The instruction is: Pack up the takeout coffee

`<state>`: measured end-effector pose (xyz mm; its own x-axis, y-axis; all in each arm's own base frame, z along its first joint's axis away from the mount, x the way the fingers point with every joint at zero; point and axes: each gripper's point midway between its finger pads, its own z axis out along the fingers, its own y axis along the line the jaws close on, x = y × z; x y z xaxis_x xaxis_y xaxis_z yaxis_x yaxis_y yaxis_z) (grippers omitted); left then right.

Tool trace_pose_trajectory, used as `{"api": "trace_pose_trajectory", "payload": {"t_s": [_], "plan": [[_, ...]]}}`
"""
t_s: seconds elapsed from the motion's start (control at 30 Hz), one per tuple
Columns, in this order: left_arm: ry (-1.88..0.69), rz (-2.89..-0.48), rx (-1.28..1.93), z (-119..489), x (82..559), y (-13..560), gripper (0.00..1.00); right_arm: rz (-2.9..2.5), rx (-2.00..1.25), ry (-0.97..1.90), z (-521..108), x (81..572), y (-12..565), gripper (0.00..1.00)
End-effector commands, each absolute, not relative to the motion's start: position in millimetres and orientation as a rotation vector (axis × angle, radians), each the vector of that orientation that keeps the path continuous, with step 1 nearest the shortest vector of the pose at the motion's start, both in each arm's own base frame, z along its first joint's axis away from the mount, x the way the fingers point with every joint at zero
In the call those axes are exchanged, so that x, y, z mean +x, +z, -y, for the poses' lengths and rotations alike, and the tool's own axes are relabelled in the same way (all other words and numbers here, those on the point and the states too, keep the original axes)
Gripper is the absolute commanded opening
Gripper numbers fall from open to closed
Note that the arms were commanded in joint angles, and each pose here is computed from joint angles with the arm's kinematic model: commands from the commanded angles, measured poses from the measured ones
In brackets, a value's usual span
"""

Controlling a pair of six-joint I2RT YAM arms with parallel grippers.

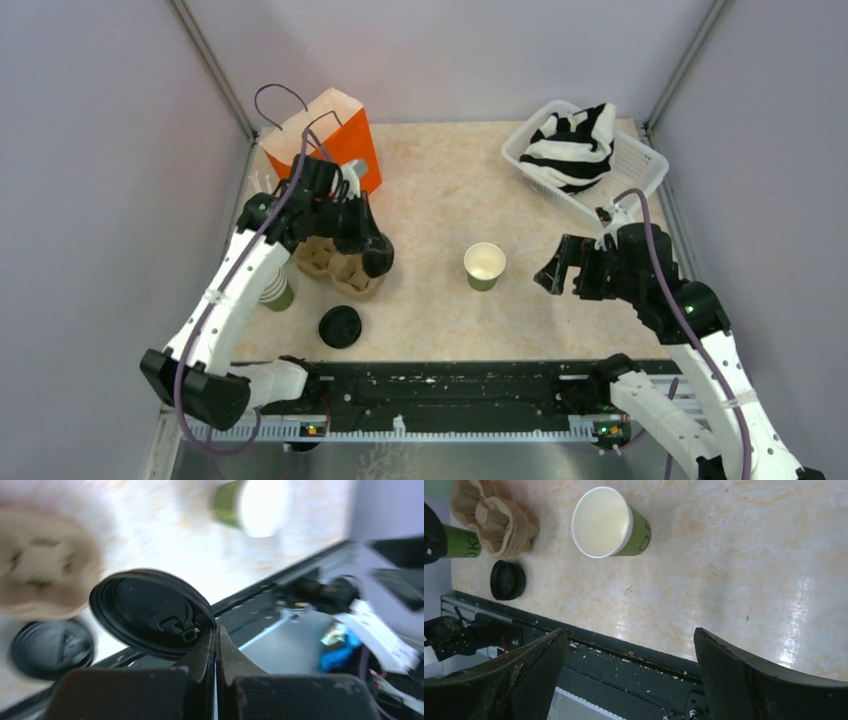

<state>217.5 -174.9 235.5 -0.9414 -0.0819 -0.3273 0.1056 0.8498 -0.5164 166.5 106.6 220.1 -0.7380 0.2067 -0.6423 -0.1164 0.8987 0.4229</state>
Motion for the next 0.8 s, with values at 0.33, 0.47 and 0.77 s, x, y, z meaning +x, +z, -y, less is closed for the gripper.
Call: {"api": "trace_pose_trajectory", "payload": {"t_s": [0.33,0.47,0.77], "plan": [[-1.993,-1.806,0.235,270.2,181.1,383.0,0.0,-1.998,0.03,1.456,-218.3,187.3,302.6,0.97],[-2.02,-1.81,0.279,281.2,173.5,381.4,0.0,-1.944,0.004,1.581,-241.7,195.2,316.7,0.99],[-2.046,-1.818,0.298,294.2,168.4,375.0,0.0,-1.873,-0.076,1.69,-275.6,196.1,339.1,0.99]]}}
